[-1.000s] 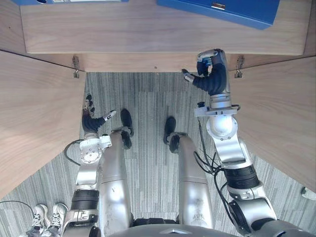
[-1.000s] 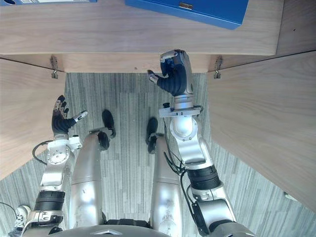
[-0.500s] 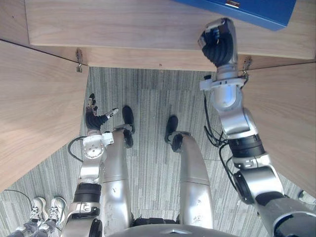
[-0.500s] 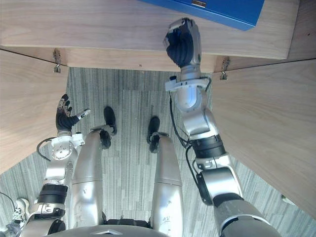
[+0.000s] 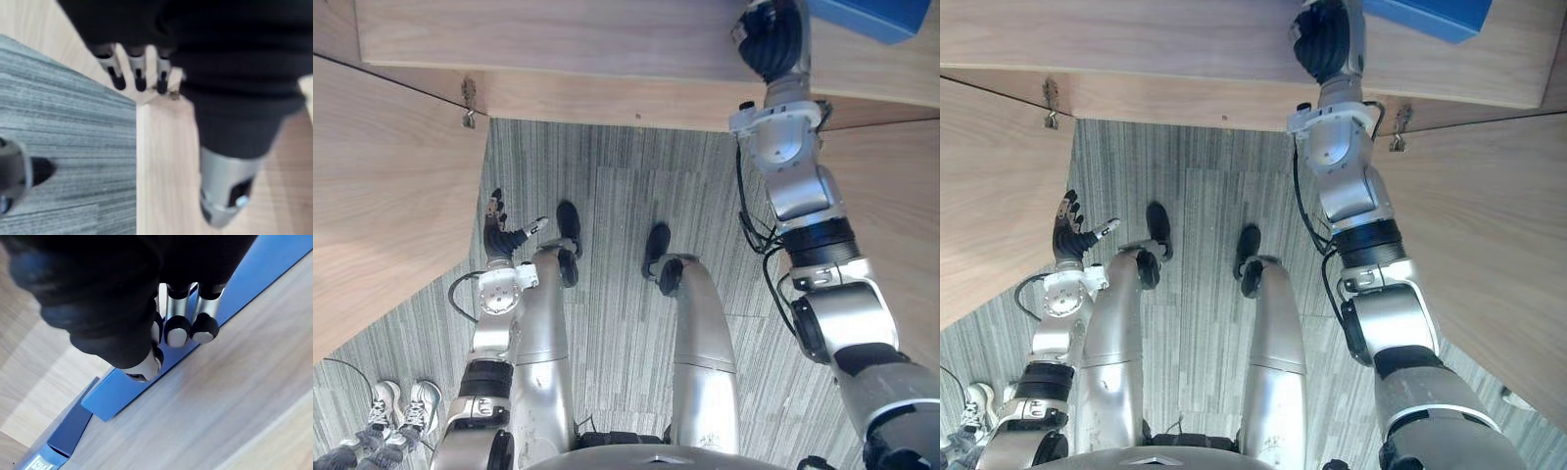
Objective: Walk over to the cabinet, pick up the folder, carry it to the office cabinet, place the folder inside the office cabinet, then close the office cabinet door
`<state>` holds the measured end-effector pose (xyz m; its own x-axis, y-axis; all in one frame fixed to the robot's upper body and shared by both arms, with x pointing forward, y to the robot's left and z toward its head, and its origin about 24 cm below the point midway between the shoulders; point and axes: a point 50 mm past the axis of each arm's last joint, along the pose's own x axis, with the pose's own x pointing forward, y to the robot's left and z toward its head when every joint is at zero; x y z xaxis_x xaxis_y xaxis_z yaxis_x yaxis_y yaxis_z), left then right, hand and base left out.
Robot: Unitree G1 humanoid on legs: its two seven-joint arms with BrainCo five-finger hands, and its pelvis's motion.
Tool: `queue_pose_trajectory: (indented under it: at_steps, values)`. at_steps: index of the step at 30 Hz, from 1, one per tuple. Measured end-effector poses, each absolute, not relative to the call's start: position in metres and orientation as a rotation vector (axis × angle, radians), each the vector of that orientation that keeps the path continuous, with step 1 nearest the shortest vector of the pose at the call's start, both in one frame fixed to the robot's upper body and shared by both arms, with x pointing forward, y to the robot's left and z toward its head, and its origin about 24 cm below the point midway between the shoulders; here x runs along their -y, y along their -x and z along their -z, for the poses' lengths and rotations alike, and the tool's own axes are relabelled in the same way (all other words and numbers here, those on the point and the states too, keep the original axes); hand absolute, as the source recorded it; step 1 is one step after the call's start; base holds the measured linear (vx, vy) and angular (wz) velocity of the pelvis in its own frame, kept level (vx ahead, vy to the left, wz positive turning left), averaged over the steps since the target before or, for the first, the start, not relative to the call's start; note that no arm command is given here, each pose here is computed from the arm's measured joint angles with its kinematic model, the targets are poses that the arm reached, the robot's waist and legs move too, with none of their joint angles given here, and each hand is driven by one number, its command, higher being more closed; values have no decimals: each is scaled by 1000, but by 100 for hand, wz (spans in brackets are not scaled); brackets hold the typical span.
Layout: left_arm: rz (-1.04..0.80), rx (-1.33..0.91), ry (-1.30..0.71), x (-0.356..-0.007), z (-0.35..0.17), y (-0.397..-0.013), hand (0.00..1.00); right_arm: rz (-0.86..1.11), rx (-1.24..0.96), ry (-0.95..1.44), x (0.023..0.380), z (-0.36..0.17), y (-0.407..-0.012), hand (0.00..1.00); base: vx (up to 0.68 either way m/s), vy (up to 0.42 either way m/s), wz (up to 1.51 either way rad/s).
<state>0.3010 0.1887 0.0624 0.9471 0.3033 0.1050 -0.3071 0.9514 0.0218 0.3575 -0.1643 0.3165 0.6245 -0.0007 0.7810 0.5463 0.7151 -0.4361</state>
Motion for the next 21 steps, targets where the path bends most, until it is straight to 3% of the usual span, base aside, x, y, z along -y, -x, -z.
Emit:
queue_pose_trajectory:
  at_steps: [21]
  values:
    - [-330, 92, -22, -192, -62, -306, 0, 451, 768, 605, 207, -356, -370, 100, -18, 5, 0]
